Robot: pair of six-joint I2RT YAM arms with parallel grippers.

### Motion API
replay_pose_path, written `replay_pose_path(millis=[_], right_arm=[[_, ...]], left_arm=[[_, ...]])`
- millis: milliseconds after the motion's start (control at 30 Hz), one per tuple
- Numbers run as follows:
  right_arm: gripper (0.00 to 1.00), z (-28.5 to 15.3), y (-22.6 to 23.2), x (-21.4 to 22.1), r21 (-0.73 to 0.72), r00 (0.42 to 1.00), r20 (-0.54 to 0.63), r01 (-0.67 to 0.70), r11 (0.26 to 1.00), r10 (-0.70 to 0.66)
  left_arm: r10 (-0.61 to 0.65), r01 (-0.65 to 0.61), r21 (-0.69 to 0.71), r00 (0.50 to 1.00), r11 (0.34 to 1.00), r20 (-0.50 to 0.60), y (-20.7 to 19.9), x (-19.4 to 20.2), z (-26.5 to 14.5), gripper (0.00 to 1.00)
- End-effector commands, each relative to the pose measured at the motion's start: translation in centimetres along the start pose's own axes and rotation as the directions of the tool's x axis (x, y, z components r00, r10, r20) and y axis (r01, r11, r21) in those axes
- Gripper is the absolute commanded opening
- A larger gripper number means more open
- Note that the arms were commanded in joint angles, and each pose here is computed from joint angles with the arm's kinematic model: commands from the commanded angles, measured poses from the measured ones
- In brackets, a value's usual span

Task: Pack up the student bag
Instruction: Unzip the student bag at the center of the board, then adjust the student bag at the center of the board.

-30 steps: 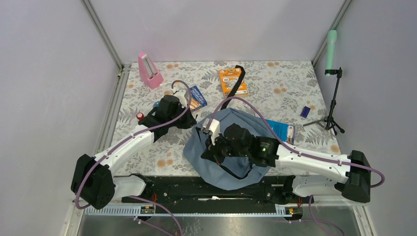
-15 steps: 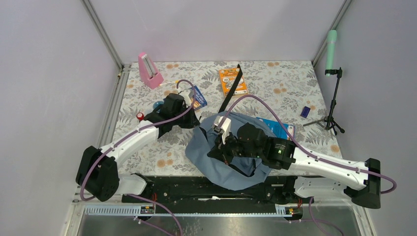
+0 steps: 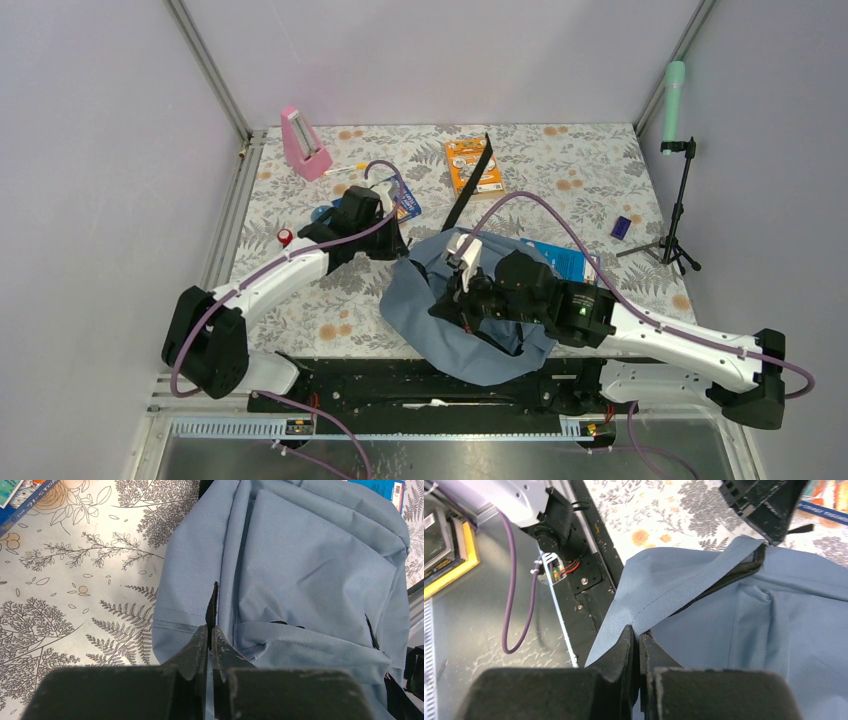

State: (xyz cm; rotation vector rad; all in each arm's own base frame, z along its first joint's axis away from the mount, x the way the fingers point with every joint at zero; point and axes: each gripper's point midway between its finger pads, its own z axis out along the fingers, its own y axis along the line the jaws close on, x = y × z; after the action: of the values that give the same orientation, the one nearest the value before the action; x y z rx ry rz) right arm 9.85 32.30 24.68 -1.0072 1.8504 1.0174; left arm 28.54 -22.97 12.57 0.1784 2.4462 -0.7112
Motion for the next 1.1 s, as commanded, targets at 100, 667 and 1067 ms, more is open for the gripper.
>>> replay_pose_path(millis=[100,667,1067], right_arm=[[0.00,-3.3,2.5,-6.8,-0.039,0.970,0.241,-0.006,0.999,0.015],[0.33,6.0,-5.2,2.3,0.344,0.991,-0.032,-0.111,0.932,0.130],[0.84,4.0,-4.7,2.5,0.314,0.994,-0.064,-0.061,0.948,0.086]], left_arm=[[0.104,-0.070,-0.138,0.960,0.988,0.261,2.4,-6.4,-2.5,0.30],[-0.001,0.026,-0.041,0.859,0.999,0.513,0.2,-7.4,-11.9,0.93],[-0.227,0.206,0.097,0.910,0.974,0.346,1.5,1.4,-8.7,0.99]])
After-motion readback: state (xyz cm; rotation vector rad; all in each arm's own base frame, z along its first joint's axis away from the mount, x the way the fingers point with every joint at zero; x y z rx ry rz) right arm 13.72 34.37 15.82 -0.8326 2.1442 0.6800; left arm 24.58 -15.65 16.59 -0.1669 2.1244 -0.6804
